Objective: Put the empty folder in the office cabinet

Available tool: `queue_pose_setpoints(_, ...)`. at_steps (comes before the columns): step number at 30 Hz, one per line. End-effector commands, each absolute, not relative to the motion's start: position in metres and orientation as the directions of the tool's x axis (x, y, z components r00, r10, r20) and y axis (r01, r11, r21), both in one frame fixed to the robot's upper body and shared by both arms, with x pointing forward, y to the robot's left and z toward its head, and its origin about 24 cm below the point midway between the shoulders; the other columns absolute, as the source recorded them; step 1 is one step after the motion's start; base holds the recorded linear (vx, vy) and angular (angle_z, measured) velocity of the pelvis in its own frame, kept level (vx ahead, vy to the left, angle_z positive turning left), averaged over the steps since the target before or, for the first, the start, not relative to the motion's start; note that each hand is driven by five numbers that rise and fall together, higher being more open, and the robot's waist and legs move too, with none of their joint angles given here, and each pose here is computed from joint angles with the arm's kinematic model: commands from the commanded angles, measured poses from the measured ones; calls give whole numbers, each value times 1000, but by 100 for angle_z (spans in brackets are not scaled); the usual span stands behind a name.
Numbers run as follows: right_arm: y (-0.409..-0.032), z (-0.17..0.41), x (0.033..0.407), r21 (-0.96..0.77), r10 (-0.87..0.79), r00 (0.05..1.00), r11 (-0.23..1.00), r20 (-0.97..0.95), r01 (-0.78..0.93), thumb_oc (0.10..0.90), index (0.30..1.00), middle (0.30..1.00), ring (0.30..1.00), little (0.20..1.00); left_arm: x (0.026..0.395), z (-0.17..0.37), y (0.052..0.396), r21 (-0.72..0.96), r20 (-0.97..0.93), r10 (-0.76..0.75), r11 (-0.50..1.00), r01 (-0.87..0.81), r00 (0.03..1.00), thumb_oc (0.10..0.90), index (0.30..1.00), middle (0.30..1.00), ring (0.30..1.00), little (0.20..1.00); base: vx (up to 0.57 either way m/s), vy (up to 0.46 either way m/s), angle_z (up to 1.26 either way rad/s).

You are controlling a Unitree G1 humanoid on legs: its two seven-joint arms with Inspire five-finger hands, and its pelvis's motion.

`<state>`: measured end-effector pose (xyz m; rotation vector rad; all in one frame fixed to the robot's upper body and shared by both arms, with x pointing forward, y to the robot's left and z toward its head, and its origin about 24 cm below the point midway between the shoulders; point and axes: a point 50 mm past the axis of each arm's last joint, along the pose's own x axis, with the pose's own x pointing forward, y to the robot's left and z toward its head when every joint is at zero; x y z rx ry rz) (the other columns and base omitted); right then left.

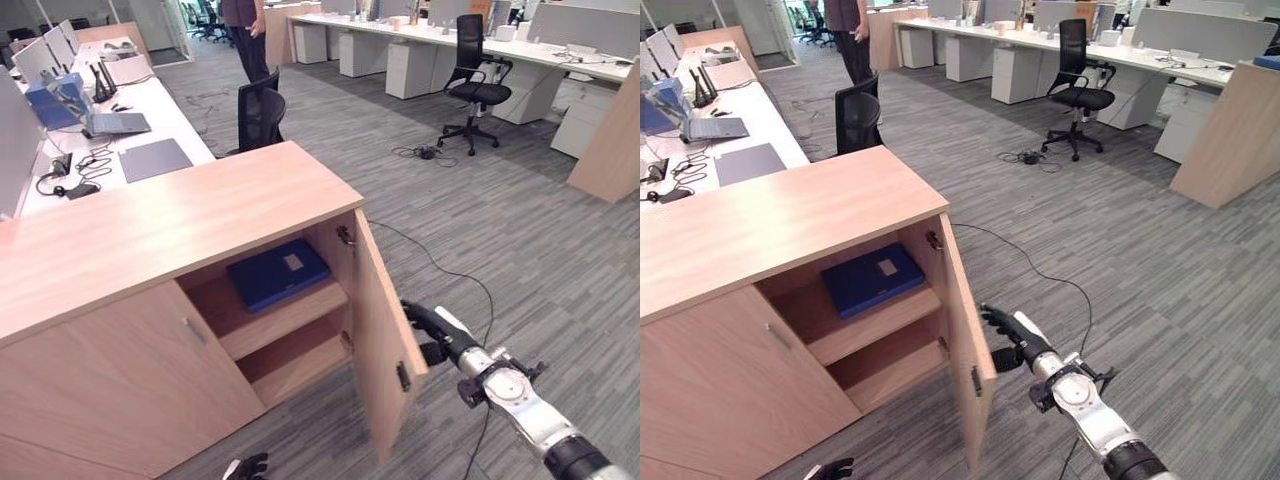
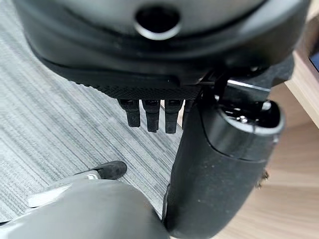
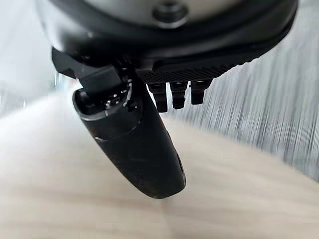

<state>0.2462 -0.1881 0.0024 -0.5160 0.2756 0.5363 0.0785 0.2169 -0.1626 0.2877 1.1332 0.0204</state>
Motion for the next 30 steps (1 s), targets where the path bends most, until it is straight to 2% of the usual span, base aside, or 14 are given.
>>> queue_pose_setpoints(1,-150,58,274,-431,598,794,690,-113,-581,800,900,900,900,900,105,-153,240,325,-852,202,927,186,483,800,900,900,900,900,-47,-73,18)
queue_pose_setpoints(5,-116,64,276,-403,684,726,648,-65,-647,800,900,900,900,900,115,-151,237,334,-839,203,925,183,504,800,900,900,900,900,-74,-46,30)
queue_pose_setpoints(7,-108,64,279,-416,689,723,643,-54,-643,800,900,900,900,900,116,-151,235,336,-838,206,925,180,506,800,900,900,900,900,-30,-22,53)
queue_pose_setpoints(9,-108,62,294,-397,602,798,725,-31,-562,800,900,900,900,900,116,-153,227,331,-840,197,924,191,505,800,900,900,900,900,-37,95,93)
queue_pose_setpoints(10,-107,62,294,-397,602,798,726,-30,-562,800,900,900,900,900,117,-153,228,332,-840,198,924,191,505,800,900,900,900,900,-12,152,139)
queue_pose_setpoints(11,-119,60,309,-336,470,882,829,-12,-446,800,900,900,900,900,108,-156,227,334,-853,205,921,200,479,800,900,900,900,900,12,81,126)
queue_pose_setpoints(15,-133,65,324,-271,348,937,904,13,-332,800,900,900,900,900,92,-159,230,331,-874,210,917,222,437,800,900,900,900,900,85,96,95)
queue_pose_setpoints(16,-159,69,335,-213,200,979,958,24,-190,800,900,900,900,900,79,-161,235,333,-890,218,911,245,399,800,900,900,900,900,147,139,66)
queue_pose_setpoints(19,-213,86,352,-218,-55,997,974,60,67,800,900,900,900,900,71,-161,244,336,-900,226,905,263,372,800,900,900,900,900,120,169,51)
queue_pose_setpoints(21,-251,96,358,-146,-241,969,958,59,247,800,900,900,900,900,73,-159,249,348,-896,239,901,258,375,800,900,900,900,900,88,175,87)
queue_pose_setpoints(24,-305,112,359,-102,-433,901,896,17,432,800,900,900,900,900,80,-155,259,375,-882,258,891,256,394,800,900,900,900,900,146,201,56)
queue_pose_setpoints(30,-350,127,347,-132,-548,836,829,3,544,800,900,900,900,900,106,-146,265,404,-845,255,880,249,470,800,900,900,900,900,106,32,38)
